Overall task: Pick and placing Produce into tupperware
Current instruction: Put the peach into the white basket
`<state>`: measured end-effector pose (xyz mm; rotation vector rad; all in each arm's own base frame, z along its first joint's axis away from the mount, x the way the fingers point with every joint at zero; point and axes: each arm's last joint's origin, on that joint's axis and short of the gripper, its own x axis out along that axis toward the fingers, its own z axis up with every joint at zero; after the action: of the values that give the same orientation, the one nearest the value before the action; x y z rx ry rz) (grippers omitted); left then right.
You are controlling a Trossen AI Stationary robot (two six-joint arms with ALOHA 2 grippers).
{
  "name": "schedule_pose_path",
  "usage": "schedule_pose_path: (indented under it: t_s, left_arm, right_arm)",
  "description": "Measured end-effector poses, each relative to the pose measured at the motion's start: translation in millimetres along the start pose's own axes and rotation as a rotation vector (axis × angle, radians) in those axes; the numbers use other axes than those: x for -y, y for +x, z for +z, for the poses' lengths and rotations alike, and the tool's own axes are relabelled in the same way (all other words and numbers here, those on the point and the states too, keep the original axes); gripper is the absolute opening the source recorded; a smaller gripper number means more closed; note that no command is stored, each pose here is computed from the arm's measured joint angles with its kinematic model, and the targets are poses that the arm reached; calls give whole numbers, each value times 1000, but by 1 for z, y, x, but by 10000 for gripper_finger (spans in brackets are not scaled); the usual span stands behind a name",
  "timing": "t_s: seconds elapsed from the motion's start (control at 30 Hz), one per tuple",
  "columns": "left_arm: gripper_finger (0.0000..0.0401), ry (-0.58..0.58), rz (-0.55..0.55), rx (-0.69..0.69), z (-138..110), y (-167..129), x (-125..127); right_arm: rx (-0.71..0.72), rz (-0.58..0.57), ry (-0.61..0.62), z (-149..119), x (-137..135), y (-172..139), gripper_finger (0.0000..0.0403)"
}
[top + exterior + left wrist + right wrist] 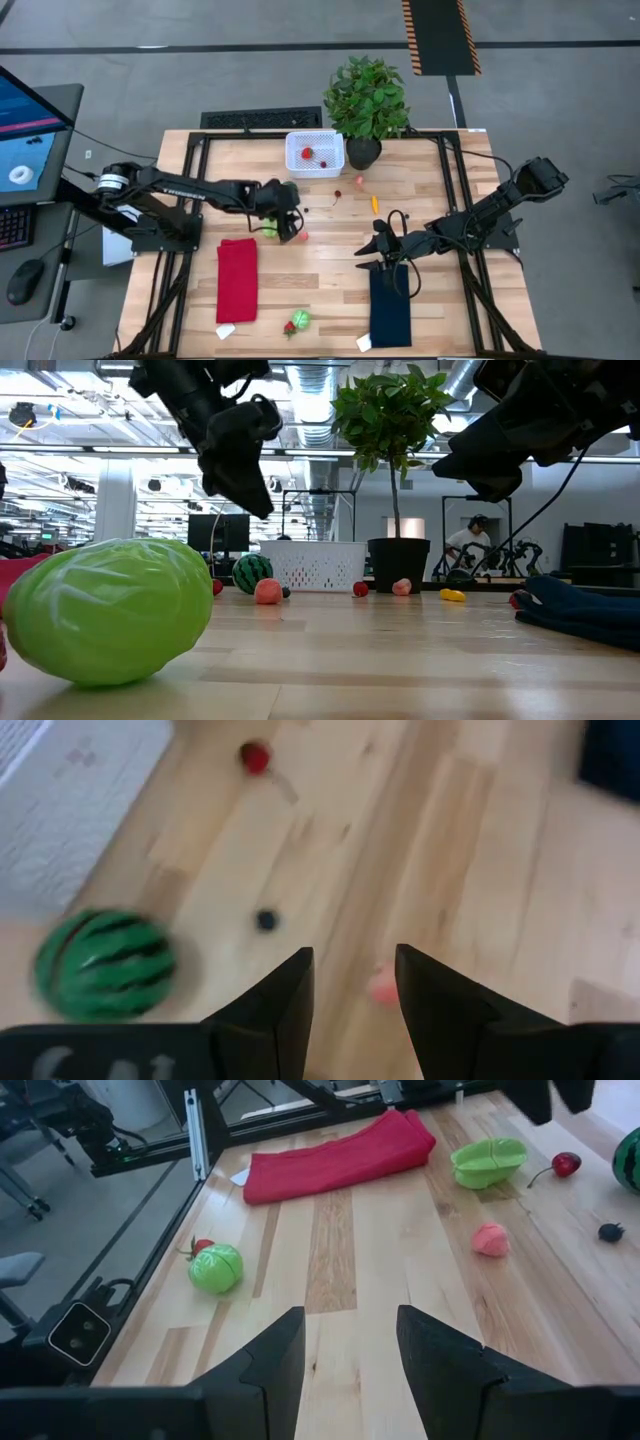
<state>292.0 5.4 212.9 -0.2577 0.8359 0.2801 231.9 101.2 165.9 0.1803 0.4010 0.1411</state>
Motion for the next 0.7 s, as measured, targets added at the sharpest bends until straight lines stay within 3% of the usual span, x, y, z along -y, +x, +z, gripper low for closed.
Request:
schedule_pose_path:
  t_s: [0.13,0.37,0.53,0.7]
  left_arm:
    - [132,-18,-30,18,-12,11,6]
    - [132,1,-43,-65,-25,28,11]
    - [132,33,-127,-118,-32,49,16]
    - [132,42,-105,-124,-34,54,16]
  right_arm:
    - [0,0,0,0,0,0,182]
    - [9,3,2,1,0,0,182]
    - [12,4,3,1,0,0,182]
    - [18,6,5,2,-1,0,182]
